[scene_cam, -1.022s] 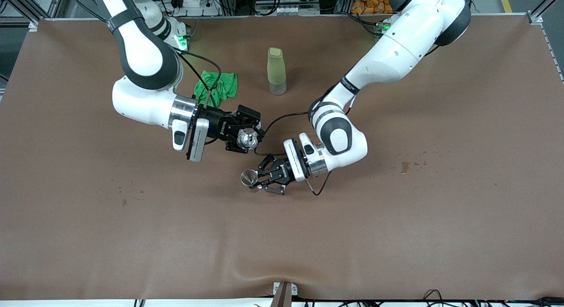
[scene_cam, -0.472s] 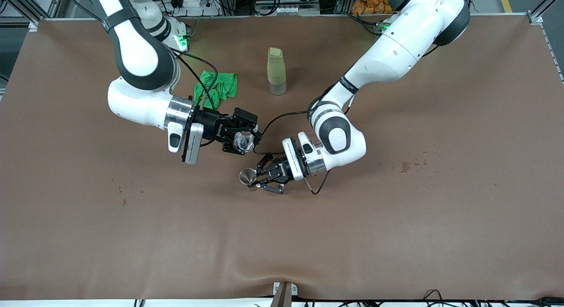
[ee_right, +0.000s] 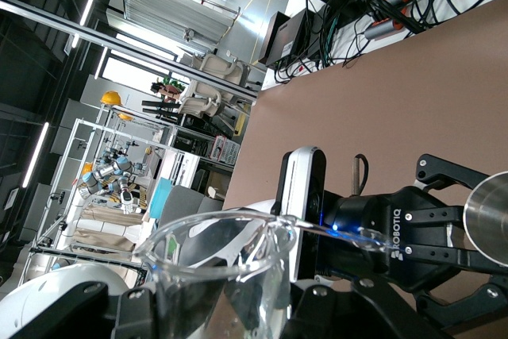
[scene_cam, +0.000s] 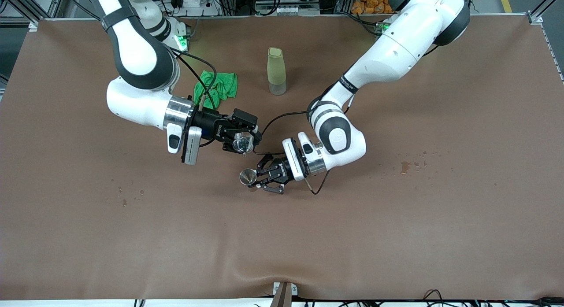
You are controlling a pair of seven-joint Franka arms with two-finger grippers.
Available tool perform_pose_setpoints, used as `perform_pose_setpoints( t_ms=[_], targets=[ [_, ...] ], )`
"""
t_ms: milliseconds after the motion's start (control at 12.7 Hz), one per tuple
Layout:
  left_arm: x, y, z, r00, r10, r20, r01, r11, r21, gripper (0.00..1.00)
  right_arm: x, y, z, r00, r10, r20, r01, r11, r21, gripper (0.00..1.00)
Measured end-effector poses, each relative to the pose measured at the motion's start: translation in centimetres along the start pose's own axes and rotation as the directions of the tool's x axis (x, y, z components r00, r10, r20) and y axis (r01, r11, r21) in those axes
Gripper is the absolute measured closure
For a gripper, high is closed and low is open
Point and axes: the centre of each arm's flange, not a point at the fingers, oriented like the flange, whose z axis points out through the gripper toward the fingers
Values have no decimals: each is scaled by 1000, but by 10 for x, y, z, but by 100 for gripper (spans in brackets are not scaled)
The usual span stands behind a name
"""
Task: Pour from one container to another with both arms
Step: 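Hold the beaker tilted, pouring liquid into the jigger in the left gripper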
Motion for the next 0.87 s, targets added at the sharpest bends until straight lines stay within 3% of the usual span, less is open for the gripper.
perform_pose_setpoints(
  t_ms=[865],
  targets=[
    [-14,10,0,1000,-18,23,19,1000,-14,79,16,1,8,998,56,-13,-56,998,15,85]
  ],
)
